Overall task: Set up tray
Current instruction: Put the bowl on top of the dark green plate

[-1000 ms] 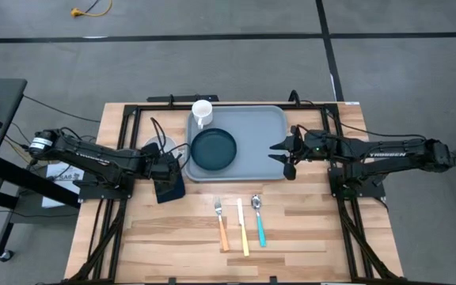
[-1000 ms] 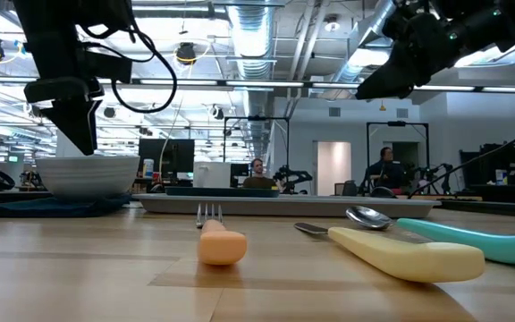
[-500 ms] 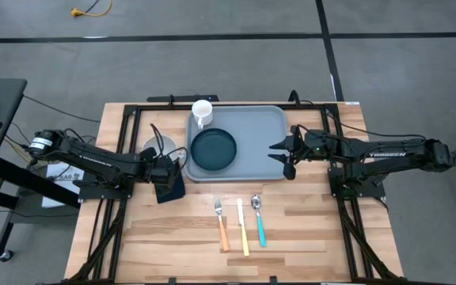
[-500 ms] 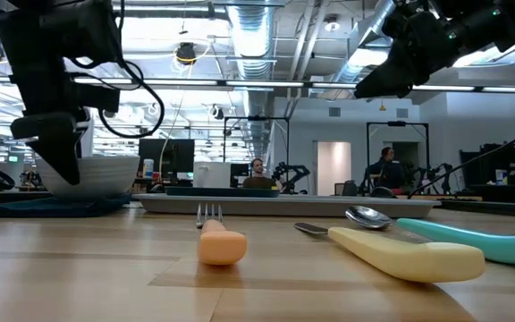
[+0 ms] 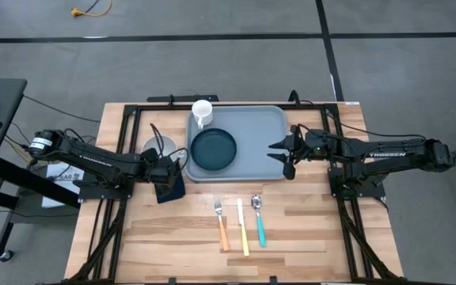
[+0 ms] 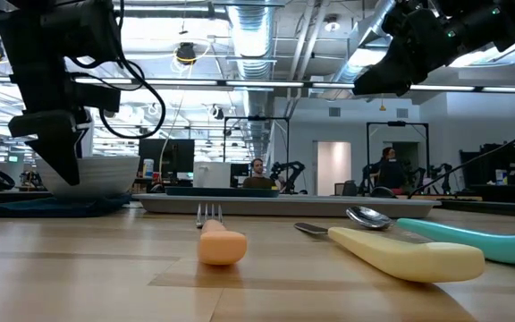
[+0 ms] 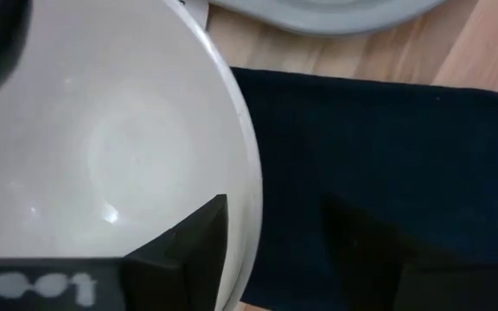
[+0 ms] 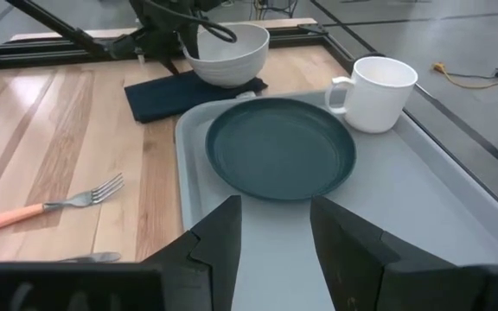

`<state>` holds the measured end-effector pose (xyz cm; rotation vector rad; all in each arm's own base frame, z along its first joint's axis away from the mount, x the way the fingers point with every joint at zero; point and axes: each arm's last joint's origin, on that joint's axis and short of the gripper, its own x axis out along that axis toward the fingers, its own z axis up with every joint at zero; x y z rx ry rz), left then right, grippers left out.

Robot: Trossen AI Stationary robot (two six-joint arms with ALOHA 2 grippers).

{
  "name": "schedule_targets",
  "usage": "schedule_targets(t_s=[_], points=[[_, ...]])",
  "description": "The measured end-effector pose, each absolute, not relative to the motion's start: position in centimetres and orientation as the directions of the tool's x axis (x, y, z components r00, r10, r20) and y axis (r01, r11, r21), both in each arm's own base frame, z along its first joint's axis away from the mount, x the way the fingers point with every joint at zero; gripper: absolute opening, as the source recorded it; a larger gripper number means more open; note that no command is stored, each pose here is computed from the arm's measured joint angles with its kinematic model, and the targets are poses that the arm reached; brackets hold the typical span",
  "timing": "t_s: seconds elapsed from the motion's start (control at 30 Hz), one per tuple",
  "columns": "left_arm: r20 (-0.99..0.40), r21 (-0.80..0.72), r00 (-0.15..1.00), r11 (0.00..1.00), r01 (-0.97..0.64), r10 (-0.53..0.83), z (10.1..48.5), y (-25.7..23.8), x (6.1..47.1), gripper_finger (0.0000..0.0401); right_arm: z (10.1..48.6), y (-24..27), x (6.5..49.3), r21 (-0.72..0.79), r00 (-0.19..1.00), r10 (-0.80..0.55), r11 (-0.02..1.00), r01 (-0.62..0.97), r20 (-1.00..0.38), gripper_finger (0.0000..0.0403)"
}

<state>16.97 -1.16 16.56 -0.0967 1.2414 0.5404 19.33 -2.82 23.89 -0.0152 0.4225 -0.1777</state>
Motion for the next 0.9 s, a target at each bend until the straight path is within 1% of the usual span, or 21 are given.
schedule_targets(t_s=[0.17,0.53,0.7,0.9], points=[[-0.916,0.218,0.215,0.871,-0.440,0.338,16.6,-1.2,17.0,0.0130,23.9,-2.8,19.3,-0.052,0.897,-0.175,0.984,0.168,-0.407,0.0134],[-0.916,0.228,0.215,0.880,-0.416,0.339,16.6,-1.2,17.0,0.0010,23.9,-2.8,19.3,-0.052,0.897,-0.175,0.984,0.168,-0.407,0.0134],[-0.910,0.239,0.220,0.879,-0.412,0.351,16.8,-1.1,17.1,0.0008,23.9,-2.8,19.3,-0.052,0.897,-0.175,0.984,0.168,-0.407,0.0134],[-0.896,0.239,0.262,0.886,-0.397,0.359,18.3,-1.2,18.0,0.0003,23.9,-2.8,19.3,-0.052,0.897,-0.175,0.984,0.168,-0.407,0.0134]])
